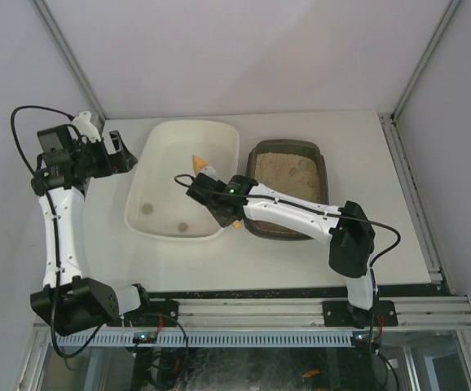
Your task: Clean the litter box
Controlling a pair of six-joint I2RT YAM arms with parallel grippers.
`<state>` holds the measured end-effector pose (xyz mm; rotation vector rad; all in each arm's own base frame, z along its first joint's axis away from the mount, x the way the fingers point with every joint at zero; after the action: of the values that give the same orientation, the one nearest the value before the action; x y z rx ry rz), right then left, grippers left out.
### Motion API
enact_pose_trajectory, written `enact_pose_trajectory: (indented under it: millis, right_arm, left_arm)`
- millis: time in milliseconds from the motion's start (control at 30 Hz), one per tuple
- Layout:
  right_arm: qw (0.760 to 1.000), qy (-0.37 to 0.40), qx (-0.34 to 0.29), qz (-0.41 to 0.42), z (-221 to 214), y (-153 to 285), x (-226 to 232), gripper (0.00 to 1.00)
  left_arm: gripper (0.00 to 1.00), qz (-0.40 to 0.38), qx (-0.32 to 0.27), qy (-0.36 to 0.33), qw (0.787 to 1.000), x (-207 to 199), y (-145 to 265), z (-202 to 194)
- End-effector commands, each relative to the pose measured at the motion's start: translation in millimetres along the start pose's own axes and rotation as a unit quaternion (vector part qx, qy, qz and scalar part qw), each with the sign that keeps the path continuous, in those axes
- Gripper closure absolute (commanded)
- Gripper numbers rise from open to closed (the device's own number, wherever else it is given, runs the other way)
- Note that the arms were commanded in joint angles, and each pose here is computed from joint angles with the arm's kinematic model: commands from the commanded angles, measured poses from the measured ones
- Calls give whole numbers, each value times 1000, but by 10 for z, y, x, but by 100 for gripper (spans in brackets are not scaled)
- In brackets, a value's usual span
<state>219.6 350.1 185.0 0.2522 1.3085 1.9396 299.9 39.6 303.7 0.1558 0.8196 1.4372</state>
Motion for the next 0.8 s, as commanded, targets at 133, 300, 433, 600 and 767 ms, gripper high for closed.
enact_pose_trajectory:
  millis: [133, 300, 433, 600, 767]
  right_arm:
    - [996, 48, 13, -74, -114, 208, -84, 100]
    - [997, 38, 5, -63, -118, 243, -75, 100]
    - [998, 45, 4, -50, -151, 283, -26, 100]
    - [994, 77, 20, -71, -277, 291, 17, 100]
    - [987, 108, 30, -119, -346, 272, 32, 100]
  left_arm:
    - [0, -6, -53, -10, 999, -106, 243, 69]
    - [0, -10, -47, -6, 999, -107, 226, 39]
    - [0, -8, -42, -3, 999, -90, 207, 9]
    - [0, 5, -39, 7, 999, -56, 210, -43]
    - [0, 78, -45, 53, 995, 90, 244, -77]
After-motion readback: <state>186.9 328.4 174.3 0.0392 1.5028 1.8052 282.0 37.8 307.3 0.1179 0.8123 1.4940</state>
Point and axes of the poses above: each gripper's point midway between its finger pads, its own y axis back along the fingers, its own x axis along the line the jaws close on, z = x × y, the point moved 5 cm from there along y, back along the fingers, and after that the axes turned 11 degrees about y, right-handed, at the moved point
